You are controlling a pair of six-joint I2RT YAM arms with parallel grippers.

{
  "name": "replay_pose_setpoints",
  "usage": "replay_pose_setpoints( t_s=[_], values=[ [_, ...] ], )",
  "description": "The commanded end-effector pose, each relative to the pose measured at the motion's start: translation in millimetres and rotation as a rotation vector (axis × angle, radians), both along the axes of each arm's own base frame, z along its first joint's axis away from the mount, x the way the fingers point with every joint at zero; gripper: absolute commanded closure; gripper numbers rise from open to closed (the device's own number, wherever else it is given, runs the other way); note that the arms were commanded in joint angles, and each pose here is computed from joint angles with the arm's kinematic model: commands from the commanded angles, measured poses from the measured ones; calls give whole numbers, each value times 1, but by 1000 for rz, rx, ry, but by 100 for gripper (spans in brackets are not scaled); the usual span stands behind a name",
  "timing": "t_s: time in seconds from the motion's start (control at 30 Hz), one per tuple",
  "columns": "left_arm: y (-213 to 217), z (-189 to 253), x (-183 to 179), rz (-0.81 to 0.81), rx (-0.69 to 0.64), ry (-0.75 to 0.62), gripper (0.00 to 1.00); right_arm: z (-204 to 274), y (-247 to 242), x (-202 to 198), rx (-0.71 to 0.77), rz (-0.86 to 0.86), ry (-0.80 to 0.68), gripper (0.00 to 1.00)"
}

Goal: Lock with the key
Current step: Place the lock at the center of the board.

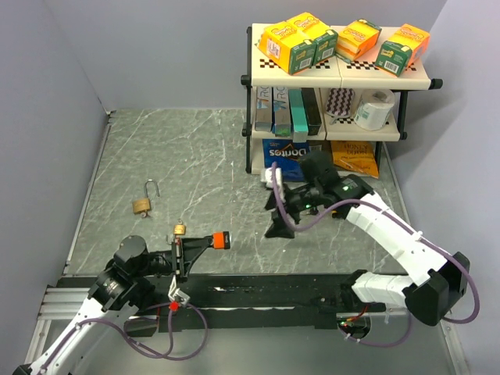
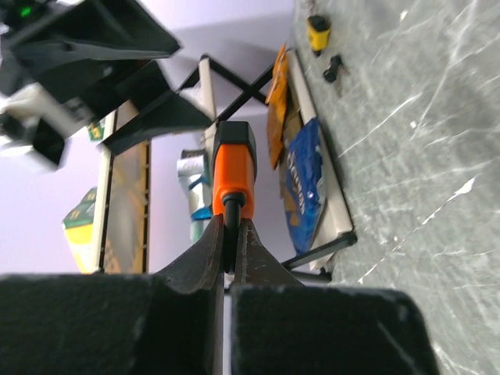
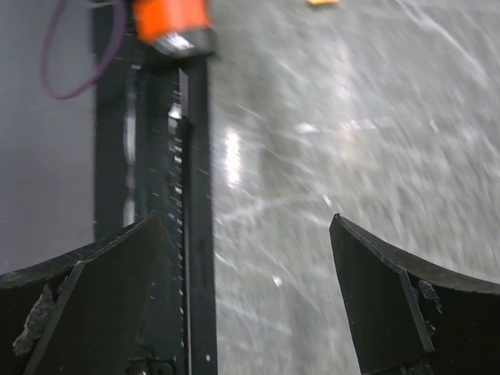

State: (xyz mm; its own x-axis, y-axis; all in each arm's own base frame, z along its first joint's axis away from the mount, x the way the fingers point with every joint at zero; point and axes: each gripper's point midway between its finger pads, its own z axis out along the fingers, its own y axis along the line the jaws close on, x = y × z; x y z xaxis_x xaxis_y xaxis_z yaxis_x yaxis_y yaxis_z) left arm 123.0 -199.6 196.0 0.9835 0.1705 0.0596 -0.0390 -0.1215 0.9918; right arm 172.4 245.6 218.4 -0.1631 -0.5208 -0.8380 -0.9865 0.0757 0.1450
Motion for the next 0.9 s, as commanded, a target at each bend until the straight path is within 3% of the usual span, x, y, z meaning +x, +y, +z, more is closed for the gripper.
replay_pose_setpoints(
  t_s=[0.0, 0.37, 0.57, 0.87],
  values=[
    [-5, 28, -22, -116, -9, -70, 99, 35, 41, -19, 79, 118, -84, 4],
    [-11, 25, -21, -151, 21, -76, 99, 35, 105, -48, 47, 266, -150, 1],
    [-12, 27, -19, -147, 25, -65, 99, 13, 132, -53, 0, 294, -113, 2],
    [-9, 25, -18, -125, 28, -14, 99, -17, 143, -39, -75, 255, -107, 16]
  ],
)
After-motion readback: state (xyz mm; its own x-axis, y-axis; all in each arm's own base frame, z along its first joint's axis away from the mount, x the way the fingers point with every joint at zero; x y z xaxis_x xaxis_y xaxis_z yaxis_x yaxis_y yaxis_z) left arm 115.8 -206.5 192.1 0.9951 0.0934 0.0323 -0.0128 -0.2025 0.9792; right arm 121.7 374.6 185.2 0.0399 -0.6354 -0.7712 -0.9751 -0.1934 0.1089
